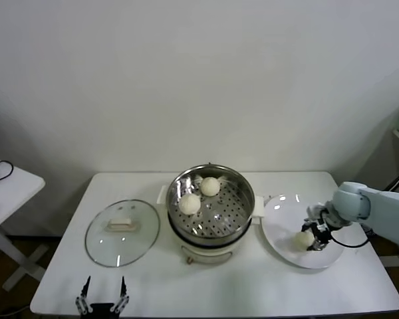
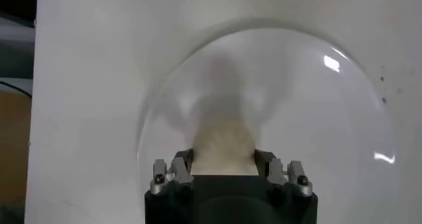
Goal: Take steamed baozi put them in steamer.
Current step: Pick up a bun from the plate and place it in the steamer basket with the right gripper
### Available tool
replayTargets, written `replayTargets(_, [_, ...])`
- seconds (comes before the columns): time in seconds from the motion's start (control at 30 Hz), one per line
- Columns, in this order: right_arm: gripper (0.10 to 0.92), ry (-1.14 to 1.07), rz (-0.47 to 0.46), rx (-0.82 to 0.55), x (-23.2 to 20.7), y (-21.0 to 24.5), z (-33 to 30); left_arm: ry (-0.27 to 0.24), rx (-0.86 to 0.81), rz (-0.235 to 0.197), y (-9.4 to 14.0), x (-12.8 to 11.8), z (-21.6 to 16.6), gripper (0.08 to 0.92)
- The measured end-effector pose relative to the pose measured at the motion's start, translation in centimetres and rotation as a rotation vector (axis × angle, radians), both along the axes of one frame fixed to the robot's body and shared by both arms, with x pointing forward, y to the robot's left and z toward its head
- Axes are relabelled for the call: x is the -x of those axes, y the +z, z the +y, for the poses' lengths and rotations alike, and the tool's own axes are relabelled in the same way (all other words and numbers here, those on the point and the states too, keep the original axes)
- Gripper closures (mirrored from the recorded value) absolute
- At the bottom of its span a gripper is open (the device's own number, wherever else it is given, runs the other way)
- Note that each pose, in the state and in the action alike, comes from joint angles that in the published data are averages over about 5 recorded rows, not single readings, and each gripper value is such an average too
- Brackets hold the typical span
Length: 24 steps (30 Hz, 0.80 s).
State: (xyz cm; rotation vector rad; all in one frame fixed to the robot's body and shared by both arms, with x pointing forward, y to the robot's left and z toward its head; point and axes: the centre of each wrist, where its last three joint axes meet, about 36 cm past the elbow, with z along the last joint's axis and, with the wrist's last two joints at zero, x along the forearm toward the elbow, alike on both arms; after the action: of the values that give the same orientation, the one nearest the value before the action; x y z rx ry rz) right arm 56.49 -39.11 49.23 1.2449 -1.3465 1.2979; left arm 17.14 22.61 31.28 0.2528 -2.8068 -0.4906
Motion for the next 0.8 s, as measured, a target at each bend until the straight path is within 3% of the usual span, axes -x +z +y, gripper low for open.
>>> replayTargets(0.2, [0.387, 0.107, -0.04, -0.027, -1.5, 6.3, 1.7, 0.004, -0.005, -0.001, -0.1, 0.1, 0.1, 0.177])
replayTargets(0.47, [0.369, 0.383, -0.176, -0.052, -3.0, 20.0, 6.8, 0.01, -0.009, 0.001, -0.1, 0.3, 0.5, 0.177])
replayTargets(0.63, [0.369, 0.622, -0.262, -0.044, -1.5, 26.2, 12.5, 0.012, -0.008, 0.001, -0.3, 0.3, 0.5, 0.177])
replayTargets(0.8, [0.371, 0.891, -0.31, 0.004, 1.1, 28.8, 19.0, 0.015, -0.01, 0.002, -0.4, 0.3, 0.5, 0.177])
